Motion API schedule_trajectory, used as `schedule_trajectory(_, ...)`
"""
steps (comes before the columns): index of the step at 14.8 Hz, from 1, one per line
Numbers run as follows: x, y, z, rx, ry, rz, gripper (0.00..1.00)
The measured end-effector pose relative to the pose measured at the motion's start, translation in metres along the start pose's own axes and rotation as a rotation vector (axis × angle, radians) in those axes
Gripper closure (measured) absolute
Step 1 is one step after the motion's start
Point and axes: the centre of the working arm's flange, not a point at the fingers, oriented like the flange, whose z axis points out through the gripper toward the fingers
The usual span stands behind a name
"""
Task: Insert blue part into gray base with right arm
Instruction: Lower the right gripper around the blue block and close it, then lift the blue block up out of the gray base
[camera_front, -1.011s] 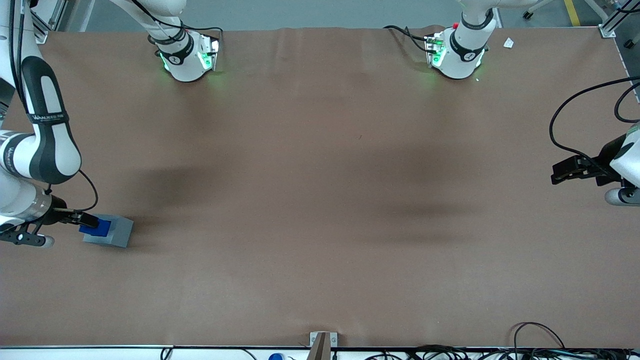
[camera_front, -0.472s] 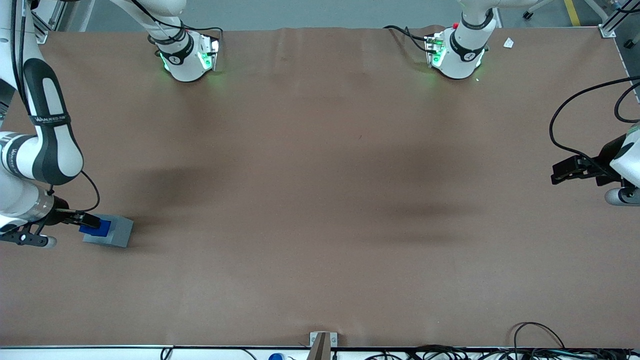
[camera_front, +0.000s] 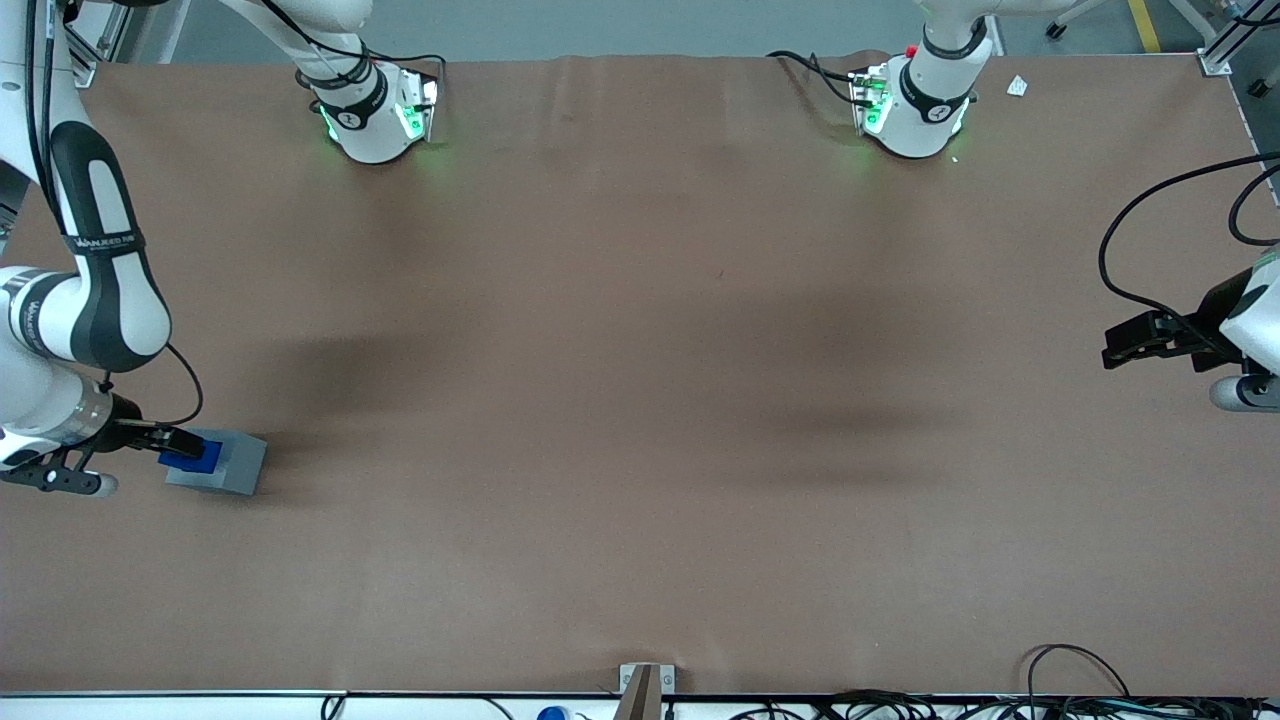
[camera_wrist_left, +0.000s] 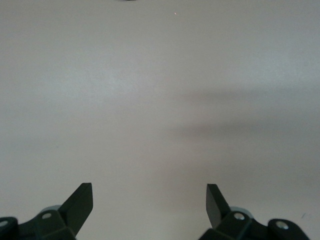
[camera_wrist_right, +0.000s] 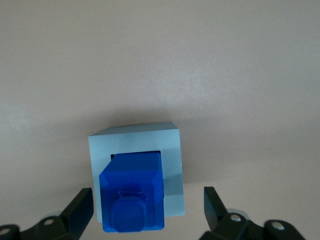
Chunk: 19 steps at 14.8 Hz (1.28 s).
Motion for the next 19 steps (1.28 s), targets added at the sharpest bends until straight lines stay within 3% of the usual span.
schedule_trajectory(4,0.0,-0.008,0.002,0.005,-0.003,-0.01,0.15)
schedule_trajectory(5,0.0,-0.009,0.002,0.005,-0.003,-0.011,0.22)
schedule_trajectory(9,0.0,-0.009,0.002,0.006,-0.003,-0.012,0.32)
schedule_trajectory(11,0.001,-0.009,0.002,0.007,-0.002,-0.011,0.49)
schedule_trajectory(19,0.002,-0.013,-0.004,0.008,-0.007,-0.025,0.49)
